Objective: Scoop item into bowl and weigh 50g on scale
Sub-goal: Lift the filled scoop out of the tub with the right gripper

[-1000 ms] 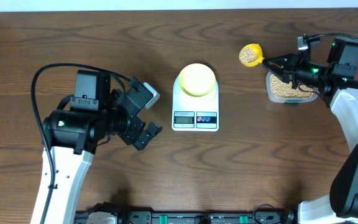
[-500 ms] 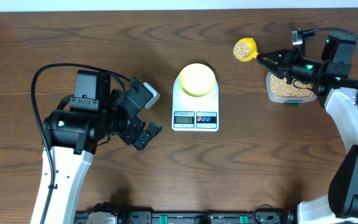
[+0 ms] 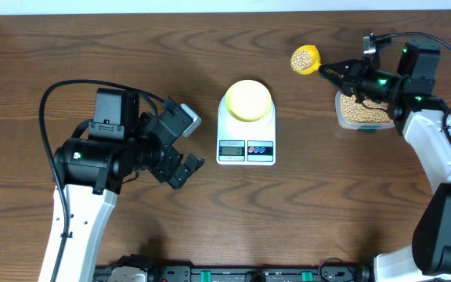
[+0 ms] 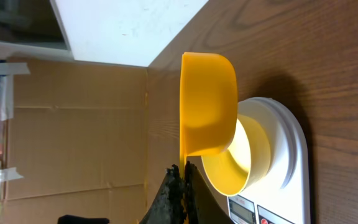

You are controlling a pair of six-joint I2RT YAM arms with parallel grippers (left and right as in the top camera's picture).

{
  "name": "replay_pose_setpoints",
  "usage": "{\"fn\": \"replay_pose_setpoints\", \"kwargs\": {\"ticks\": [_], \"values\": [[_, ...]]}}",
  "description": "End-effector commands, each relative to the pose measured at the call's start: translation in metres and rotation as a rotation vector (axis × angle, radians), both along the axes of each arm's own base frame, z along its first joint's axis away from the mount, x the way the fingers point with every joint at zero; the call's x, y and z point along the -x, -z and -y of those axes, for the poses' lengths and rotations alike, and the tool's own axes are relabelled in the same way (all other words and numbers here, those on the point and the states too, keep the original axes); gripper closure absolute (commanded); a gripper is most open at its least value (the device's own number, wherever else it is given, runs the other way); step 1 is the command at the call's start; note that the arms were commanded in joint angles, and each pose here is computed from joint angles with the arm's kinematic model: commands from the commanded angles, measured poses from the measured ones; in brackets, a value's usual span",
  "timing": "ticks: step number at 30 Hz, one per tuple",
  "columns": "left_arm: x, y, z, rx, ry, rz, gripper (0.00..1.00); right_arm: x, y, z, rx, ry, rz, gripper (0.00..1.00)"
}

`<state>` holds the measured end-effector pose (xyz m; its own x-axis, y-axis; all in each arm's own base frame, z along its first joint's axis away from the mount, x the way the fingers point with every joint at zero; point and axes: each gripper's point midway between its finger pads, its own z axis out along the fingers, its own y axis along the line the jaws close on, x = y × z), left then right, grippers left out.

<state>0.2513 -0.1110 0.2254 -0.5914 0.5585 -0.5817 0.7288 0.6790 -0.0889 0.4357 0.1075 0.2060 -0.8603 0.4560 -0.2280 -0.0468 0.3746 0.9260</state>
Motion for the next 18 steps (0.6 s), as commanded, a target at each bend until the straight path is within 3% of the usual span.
{"fn": "replay_pose_setpoints", "kwargs": {"ticks": [1,18], "values": [[0.000,0.001,-0.002,-0.008,-0.001,0.000,0.00,-0.005,0.008,-0.004,0.031,0.026,-0.008,0.99],[0.000,0.001,-0.002,-0.008,-0.001,0.000,0.00,-0.009,0.011,-0.022,0.205,-0.046,0.203,0.99]]}}
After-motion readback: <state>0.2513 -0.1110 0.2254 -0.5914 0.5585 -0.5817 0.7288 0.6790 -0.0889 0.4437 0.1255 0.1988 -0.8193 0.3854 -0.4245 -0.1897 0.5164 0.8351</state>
